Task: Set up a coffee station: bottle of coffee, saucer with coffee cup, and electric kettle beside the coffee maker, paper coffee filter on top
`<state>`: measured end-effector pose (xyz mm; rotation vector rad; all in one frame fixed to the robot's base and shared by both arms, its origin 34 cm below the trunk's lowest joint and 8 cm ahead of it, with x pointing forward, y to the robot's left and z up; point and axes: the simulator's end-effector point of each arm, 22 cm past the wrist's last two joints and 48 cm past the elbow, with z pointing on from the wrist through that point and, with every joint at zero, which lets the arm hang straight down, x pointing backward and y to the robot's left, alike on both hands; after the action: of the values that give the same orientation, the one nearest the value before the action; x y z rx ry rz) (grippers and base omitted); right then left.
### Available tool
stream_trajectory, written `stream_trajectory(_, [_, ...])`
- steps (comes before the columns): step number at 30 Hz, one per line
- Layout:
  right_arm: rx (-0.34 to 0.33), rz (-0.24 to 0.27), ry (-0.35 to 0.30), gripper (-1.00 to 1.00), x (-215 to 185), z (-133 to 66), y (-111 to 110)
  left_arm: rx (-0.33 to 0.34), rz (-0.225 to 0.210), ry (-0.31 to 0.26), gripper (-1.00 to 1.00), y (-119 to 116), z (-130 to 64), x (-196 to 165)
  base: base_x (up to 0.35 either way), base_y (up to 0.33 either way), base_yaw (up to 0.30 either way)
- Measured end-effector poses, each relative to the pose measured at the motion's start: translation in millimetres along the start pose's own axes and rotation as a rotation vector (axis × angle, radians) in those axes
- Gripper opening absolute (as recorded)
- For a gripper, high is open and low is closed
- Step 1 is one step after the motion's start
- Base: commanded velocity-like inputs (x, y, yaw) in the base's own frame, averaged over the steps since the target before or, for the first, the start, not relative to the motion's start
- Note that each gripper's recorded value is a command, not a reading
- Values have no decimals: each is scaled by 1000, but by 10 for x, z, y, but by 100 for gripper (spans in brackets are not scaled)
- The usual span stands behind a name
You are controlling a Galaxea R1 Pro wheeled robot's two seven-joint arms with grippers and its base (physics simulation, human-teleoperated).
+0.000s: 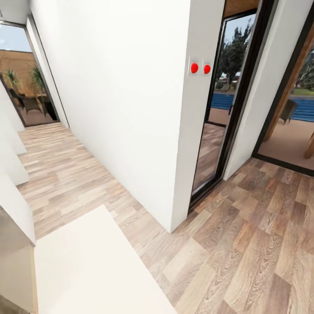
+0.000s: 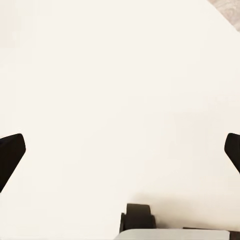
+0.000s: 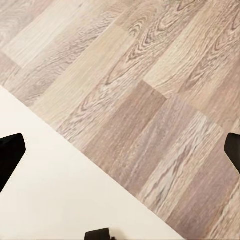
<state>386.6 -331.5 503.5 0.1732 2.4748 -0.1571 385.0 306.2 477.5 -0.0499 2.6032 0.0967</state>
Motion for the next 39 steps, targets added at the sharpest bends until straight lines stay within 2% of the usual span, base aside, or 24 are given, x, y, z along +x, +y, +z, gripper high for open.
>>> stream_trajectory(20, [1,-1,8,100,31,0,-2,1,1,8,100,-5,2,34,0,-6,271])
stream_trajectory(32, [1,-2,12,100,49,0,-5,-5,3,13,100,1,4,55,-11,-247,271])
stream_trajectory(39, [1,-2,15,100,61,2,-5,-5,3,16,100,2,4,72,-194,-220,271])
